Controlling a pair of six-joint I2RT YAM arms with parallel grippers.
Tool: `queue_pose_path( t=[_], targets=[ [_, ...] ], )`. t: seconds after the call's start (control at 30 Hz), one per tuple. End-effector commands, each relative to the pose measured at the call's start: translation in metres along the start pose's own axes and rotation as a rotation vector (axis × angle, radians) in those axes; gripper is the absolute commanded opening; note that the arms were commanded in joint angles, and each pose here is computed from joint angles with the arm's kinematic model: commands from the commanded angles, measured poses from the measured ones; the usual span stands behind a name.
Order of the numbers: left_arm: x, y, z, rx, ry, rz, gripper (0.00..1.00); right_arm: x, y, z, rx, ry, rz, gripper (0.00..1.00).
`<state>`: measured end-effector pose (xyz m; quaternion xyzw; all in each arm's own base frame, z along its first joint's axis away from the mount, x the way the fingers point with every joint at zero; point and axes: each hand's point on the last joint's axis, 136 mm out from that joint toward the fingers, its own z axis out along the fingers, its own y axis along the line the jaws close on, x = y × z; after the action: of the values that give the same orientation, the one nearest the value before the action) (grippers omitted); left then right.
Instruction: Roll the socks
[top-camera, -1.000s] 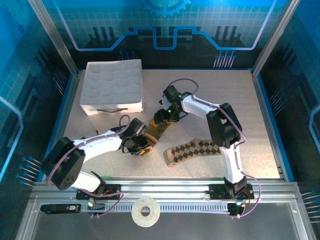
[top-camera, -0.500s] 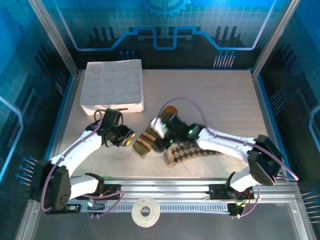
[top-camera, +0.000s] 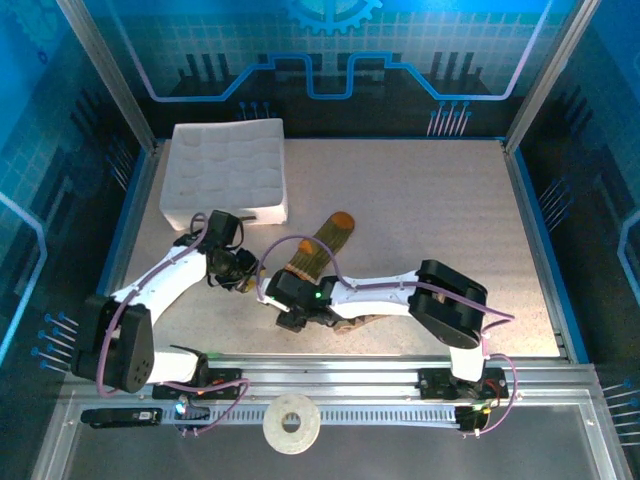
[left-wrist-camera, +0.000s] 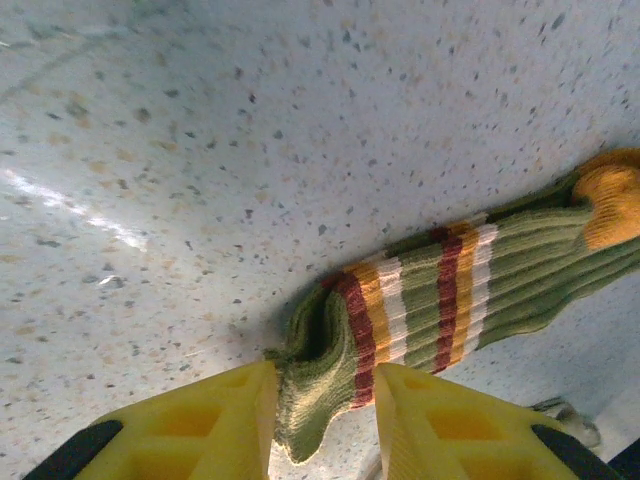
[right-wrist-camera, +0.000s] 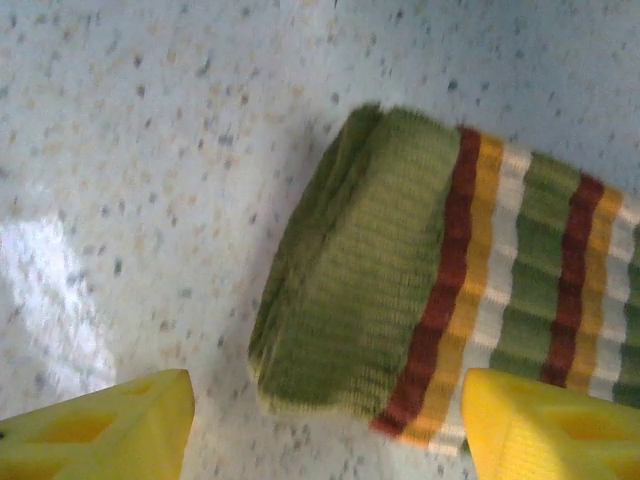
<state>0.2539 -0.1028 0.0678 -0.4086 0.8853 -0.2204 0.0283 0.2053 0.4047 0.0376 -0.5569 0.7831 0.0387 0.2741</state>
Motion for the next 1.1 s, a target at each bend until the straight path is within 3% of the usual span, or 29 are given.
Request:
queue_pose_path(
  t=[0.0, 0.1, 0.2, 0.37, 0.47, 0.6, 0.83, 1.07],
  targets=[
    [0.001, 0.021, -0.010, -0.033, 0.002, -0.015, 0.33, -0.015, -0.003, 0.010, 0.037, -0.008, -0.029, 0.68],
    [-0.002, 0.026, -0.018, -0.021, -0.017, -0.038, 0.33, -0.012, -0.004, 0.022, 0.051, 0.029, -0.028, 0.59],
    [-0.002, 0.028, -0.025, -0.009, -0.022, -0.051, 0.33, -0.009, -0.003, 0.027, 0.048, 0.052, -0.018, 0.42],
    [0.004, 0.032, -0.030, -0.001, -0.018, -0.049, 0.33, -0.012, 0.001, 0.012, 0.003, 0.027, -0.004, 0.15],
    [0.009, 0.036, -0.032, 0.006, -0.009, -0.055, 0.33, -0.016, 0.009, -0.005, -0.061, -0.008, 0.005, 0.06],
    [0.018, 0.038, -0.032, 0.022, 0.017, -0.056, 0.33, -0.014, 0.023, -0.025, -0.213, -0.019, 0.053, 0.00],
    [0.033, 0.041, -0.028, 0.032, 0.077, -0.049, 0.34, -0.001, 0.033, -0.041, -0.524, 0.006, 0.246, 0.00],
    [0.050, 0.026, -0.022, 0.058, 0.120, -0.034, 0.34, 0.017, 0.017, -0.023, -0.627, 0.102, 0.410, 0.00]
  ],
)
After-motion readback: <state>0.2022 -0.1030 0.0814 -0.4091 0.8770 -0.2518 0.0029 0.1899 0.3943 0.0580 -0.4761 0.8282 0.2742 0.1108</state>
